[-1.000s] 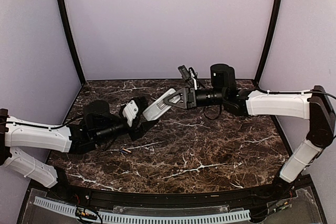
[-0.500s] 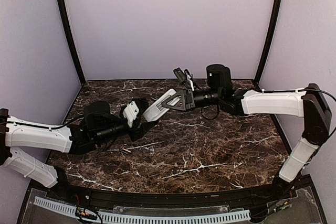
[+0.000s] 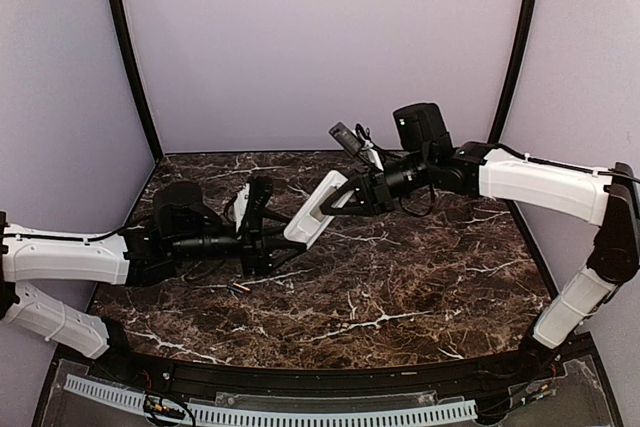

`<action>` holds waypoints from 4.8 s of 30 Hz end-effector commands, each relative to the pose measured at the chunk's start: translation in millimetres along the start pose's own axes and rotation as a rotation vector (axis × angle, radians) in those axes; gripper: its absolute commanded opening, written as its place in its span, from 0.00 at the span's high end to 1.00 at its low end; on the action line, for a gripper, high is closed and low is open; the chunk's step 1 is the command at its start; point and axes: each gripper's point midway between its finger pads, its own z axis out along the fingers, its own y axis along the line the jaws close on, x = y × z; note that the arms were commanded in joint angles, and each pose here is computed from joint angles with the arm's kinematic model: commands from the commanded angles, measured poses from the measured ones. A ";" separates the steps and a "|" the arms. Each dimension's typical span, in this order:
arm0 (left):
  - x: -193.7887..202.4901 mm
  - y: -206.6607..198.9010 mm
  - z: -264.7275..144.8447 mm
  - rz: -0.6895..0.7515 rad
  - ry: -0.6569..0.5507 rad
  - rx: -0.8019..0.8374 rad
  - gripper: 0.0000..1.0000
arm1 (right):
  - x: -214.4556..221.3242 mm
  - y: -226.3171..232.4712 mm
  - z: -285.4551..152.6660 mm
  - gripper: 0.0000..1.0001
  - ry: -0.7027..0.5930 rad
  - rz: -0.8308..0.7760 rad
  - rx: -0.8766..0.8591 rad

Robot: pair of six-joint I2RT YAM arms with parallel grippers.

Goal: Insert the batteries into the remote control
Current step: Pass from the left arm to the right, then pass from the right arm to the left, then remove the battery cover from the remote control.

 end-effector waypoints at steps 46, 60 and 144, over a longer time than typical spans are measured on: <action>-8.9 26.1 10.3 -0.234 -0.014 -0.114 1.00 | -45.1 25.4 -45.9 0.32 -0.355 -0.935 0.471; -5.8 24.5 13.5 -0.219 -0.005 -0.100 1.00 | -45.0 9.1 -26.3 0.35 -0.306 -0.934 0.451; 56.5 88.7 -5.4 -0.014 0.191 -0.489 1.00 | 78.6 -49.1 31.3 0.54 0.102 -0.742 0.550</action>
